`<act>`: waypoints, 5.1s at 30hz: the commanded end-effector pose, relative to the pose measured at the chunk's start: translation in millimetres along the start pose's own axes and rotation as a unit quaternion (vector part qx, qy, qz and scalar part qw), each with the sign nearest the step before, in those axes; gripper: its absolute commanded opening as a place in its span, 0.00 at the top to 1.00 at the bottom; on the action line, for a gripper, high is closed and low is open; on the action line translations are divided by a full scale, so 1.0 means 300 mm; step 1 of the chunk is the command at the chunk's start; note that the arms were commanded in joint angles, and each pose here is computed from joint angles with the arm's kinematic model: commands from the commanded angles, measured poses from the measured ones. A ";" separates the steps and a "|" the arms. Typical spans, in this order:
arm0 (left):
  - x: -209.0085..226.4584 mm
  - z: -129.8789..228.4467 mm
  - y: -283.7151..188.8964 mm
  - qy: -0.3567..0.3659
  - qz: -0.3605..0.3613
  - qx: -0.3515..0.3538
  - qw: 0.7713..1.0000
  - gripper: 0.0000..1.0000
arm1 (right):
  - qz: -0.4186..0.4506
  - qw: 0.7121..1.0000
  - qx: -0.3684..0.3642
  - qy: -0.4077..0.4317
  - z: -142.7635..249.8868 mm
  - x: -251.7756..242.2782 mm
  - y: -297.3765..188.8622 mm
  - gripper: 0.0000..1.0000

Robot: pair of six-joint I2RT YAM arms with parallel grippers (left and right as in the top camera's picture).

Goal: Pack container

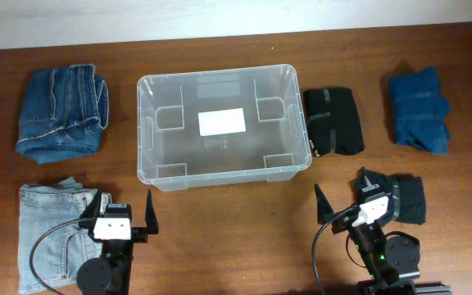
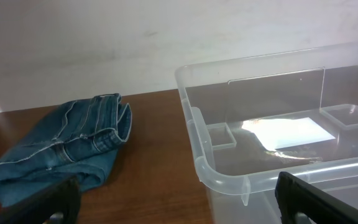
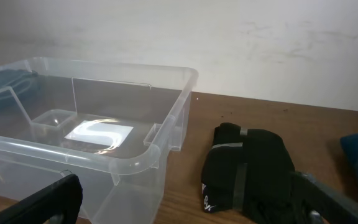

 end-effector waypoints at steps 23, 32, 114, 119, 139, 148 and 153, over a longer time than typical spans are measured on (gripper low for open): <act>-0.003 0.004 0.000 0.005 0.005 0.000 1.000 0.01 | -0.026 1.000 -0.007 0.004 -0.002 0.021 -0.001 0.02; -0.003 0.004 0.000 0.005 0.005 0.000 1.000 0.01 | -0.165 0.981 -0.097 -0.021 -0.091 0.109 -0.027 0.02; -0.003 0.004 0.000 0.005 0.005 0.000 1.000 0.01 | -0.266 0.756 0.533 0.270 0.306 -0.594 0.703 0.02; -0.003 0.004 0.000 0.005 0.005 0.000 1.000 0.01 | -0.272 0.763 0.528 0.255 0.309 -0.572 0.732 0.01; -0.003 0.004 0.000 0.005 0.005 0.000 1.000 0.01 | -0.283 0.742 0.546 0.268 0.444 -0.530 0.747 0.01; -0.003 0.004 0.000 0.005 0.005 0.000 1.000 0.01 | -0.271 0.739 0.550 0.281 0.447 -0.533 0.751 0.32; -0.003 0.004 0.000 0.005 0.005 0.000 1.000 0.01 | -0.263 0.736 0.552 0.290 0.447 -0.534 0.753 0.50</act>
Point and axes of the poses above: each gripper's point midway between its finger pads, its own y axis out along the fingers, its own x axis along the line the jaws close on, z = x × y, the point moved 7 cm from there along -y, back along the fingers, and after that the axes turned 10 degrees about -y, right-handed, at the moved point
